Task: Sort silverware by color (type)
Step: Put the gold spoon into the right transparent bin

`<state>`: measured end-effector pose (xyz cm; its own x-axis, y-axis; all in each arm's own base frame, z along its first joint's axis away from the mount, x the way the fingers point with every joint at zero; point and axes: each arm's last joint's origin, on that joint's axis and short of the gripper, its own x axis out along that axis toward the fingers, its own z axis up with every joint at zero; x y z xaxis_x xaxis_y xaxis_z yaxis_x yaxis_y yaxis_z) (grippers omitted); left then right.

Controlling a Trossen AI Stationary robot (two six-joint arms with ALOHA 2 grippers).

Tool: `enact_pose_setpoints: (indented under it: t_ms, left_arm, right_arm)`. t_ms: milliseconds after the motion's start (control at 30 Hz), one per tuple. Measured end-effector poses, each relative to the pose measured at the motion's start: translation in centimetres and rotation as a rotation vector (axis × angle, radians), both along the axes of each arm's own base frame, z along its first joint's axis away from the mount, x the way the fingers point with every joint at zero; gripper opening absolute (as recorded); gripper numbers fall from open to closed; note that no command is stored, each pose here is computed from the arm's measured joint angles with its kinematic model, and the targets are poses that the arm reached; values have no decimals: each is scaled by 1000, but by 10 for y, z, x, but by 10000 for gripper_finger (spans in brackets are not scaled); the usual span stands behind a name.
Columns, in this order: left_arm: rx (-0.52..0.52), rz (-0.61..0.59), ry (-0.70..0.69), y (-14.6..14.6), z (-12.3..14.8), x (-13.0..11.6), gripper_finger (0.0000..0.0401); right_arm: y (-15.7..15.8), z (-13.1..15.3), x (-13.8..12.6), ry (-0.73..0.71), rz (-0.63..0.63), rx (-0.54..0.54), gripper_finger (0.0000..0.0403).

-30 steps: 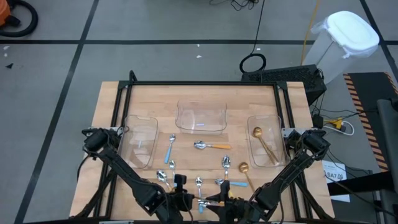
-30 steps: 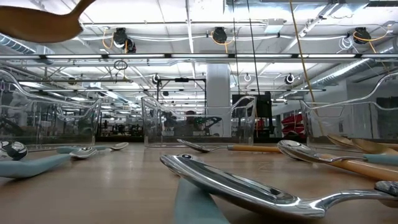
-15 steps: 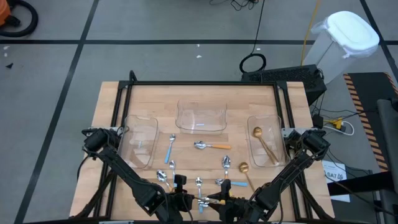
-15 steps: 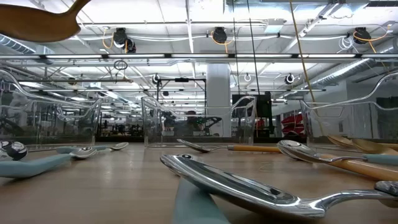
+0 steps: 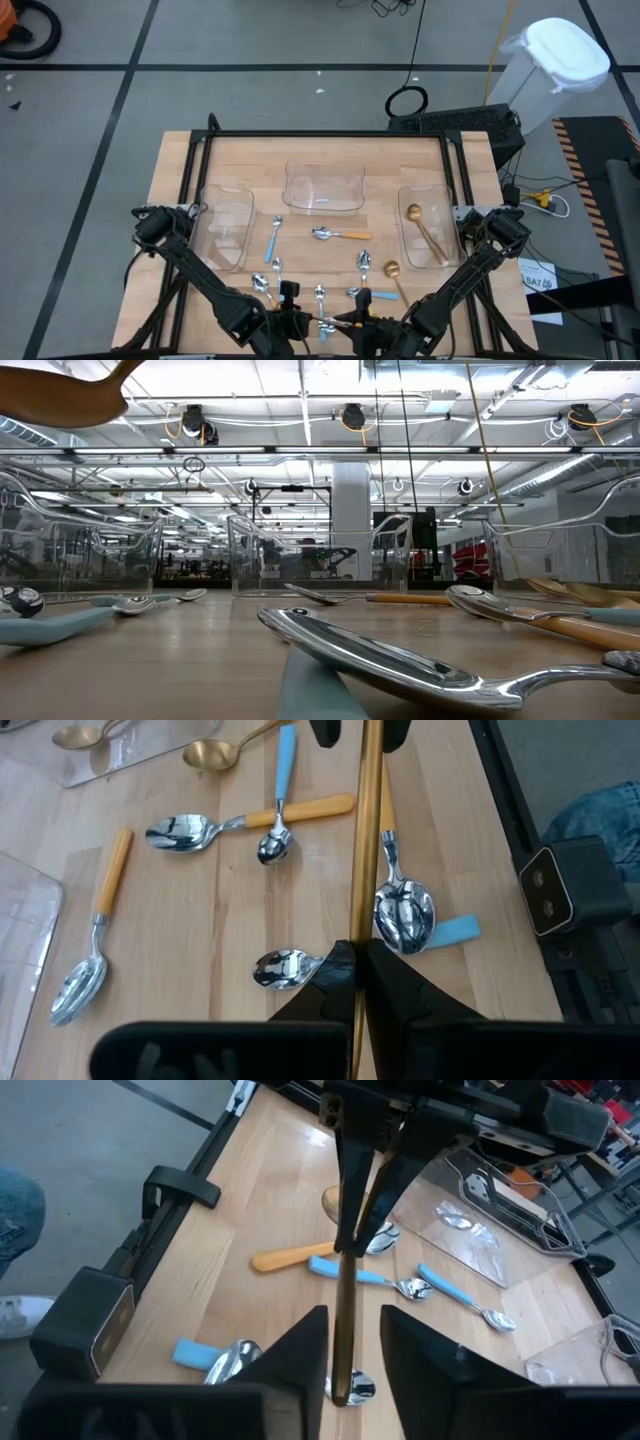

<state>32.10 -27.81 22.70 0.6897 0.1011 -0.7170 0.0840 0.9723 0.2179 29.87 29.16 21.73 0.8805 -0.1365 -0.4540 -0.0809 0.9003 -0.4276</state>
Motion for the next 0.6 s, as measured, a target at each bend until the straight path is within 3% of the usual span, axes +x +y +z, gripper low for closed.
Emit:
enact_pose_setpoints:
  t_ms: [400,600]
  left_arm:
    - [-10,8,0,0,0,0,6]
    - [-14,12,0,0,0,0,8]
  right_arm:
    - [0,0,0,10,14,9,13]
    - [0,0,0,7,5,27,12]
